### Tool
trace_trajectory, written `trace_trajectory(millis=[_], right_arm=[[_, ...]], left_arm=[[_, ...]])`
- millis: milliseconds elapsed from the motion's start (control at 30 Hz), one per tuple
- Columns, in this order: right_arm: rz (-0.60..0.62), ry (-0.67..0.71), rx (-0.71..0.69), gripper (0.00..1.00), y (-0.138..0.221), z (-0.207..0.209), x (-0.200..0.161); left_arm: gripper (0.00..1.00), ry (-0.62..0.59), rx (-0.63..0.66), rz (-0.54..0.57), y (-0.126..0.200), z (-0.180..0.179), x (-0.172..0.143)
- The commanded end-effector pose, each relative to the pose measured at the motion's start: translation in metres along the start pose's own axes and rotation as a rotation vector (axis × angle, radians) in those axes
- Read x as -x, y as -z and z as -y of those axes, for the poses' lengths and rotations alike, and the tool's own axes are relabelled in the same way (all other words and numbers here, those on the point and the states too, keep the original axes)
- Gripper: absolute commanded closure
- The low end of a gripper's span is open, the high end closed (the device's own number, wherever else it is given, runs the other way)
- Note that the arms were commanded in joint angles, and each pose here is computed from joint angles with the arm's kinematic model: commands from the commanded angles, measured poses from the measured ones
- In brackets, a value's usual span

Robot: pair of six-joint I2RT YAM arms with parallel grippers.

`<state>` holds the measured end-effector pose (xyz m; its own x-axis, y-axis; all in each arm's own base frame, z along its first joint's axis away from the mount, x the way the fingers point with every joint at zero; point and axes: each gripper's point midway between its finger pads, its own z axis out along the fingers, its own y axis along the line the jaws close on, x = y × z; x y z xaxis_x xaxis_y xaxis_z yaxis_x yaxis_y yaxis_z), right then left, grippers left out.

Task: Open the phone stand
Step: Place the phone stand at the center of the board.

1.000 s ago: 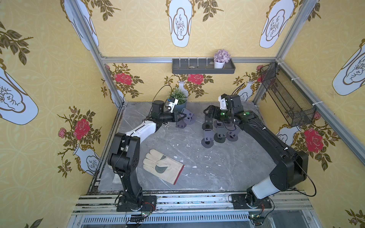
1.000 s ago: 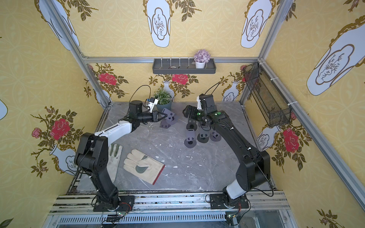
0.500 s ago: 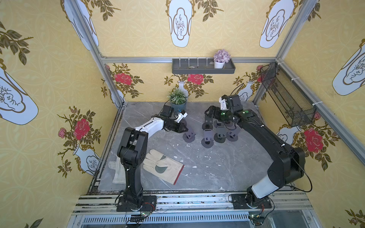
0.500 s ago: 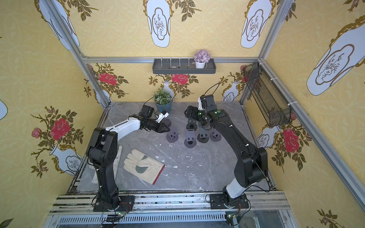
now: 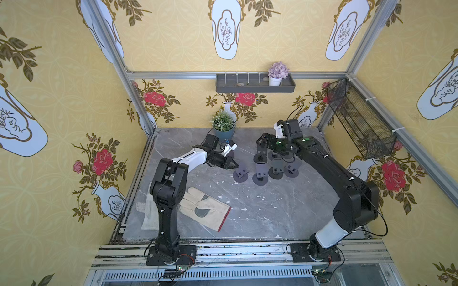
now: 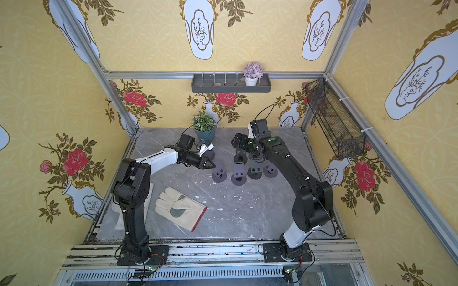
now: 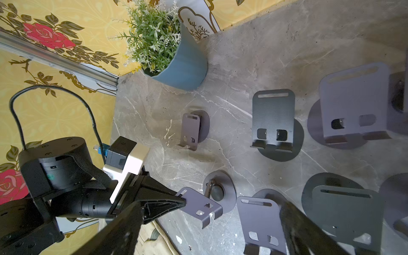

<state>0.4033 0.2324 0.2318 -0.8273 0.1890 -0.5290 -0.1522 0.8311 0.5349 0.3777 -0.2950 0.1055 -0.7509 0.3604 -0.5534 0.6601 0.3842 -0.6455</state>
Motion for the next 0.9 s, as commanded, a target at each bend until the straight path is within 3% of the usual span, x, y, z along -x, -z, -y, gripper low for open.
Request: trace_trajectory(millis=[0,367,467,633,733,867], right_arm=[[0.013,0.010,0.013,0.02,-0.001,-0.003,0.004],[0.002,0.015,0.015,0.02,-0.007,-0.002,0.003],[-0.001,0.015,0.014,0.02,-0.007,-0.002,0.002],[-0.003,0.014,0.003,0.02,-0.007,0.002,-0.001],[-0.003,0.015,-0.001,0.02,-0.007,0.003,-0.002],[-0.004,0.018,-0.003,0.02,-0.009,0.004,-0.002]], left_arm=[[0.82,0.018,0.068,-0.027,0.001,-0.011,-0.010],[0.08,-0.019,0.146,0.069,0.024,0.001,0.017],[0.06,-0.017,0.178,0.143,0.040,0.002,0.036],[0.01,0.098,0.298,0.293,0.072,-0.026,0.066],[0.01,0.153,0.386,0.300,0.076,-0.045,0.074],[0.01,0.195,0.602,0.231,0.079,-0.075,0.073]])
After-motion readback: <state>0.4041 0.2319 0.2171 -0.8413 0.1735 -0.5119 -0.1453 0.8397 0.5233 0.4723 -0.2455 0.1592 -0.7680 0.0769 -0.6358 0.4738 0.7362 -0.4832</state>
